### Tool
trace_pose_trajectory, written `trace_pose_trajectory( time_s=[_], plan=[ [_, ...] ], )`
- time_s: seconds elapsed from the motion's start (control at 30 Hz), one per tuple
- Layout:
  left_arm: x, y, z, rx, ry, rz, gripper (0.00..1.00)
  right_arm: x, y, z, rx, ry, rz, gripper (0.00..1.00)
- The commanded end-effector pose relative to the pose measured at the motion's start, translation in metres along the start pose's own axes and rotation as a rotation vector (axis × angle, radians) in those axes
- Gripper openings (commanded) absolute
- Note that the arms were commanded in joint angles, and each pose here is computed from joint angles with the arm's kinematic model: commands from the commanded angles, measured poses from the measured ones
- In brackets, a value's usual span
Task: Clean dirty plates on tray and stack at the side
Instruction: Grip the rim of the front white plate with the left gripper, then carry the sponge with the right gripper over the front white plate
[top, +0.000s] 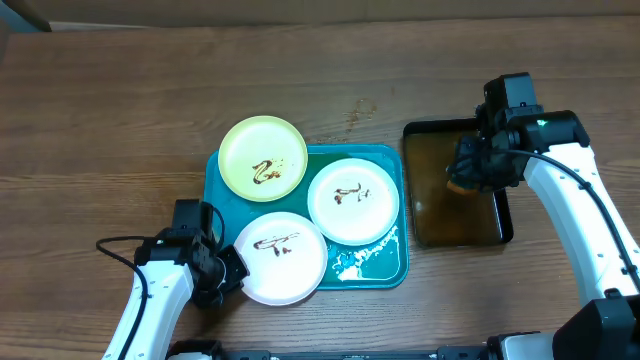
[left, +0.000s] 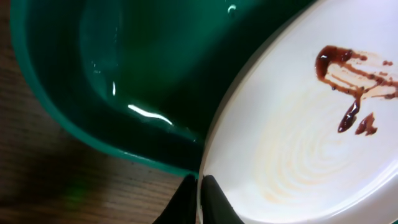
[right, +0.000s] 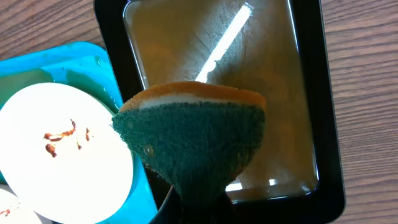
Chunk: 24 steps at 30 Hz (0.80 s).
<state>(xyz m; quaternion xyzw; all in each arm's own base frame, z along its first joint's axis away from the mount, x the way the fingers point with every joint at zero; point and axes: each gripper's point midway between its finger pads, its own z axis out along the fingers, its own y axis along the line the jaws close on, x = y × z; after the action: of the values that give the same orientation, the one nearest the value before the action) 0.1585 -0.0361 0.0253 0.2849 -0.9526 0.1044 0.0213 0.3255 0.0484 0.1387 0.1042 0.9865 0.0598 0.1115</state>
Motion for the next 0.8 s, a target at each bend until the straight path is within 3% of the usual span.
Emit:
trace_pose_trajectory(
  time_s=[0.0, 0.27, 0.5, 0.77],
  plan=[
    [-0.003, 0.000, 0.002, 0.000, -0.012, -0.005, 0.05, -0.004, 0.002, -0.005, -0.012, -0.015, -0.006, 0.04],
    [-0.020, 0.006, 0.000, -0.047, -0.097, 0.004, 0.04, 0.006, 0.015, -0.005, -0.082, 0.026, -0.056, 0.04],
    [-0.034, -0.004, -0.001, -0.011, -0.152, 0.037, 0.04, 0.028, 0.078, -0.010, -0.284, 0.066, -0.251, 0.04],
    [-0.025, 0.003, 0.004, -0.032, -0.120, 0.060, 0.04, 0.060, 0.182, -0.017, -0.431, -0.011, -0.466, 0.04]
  ],
)
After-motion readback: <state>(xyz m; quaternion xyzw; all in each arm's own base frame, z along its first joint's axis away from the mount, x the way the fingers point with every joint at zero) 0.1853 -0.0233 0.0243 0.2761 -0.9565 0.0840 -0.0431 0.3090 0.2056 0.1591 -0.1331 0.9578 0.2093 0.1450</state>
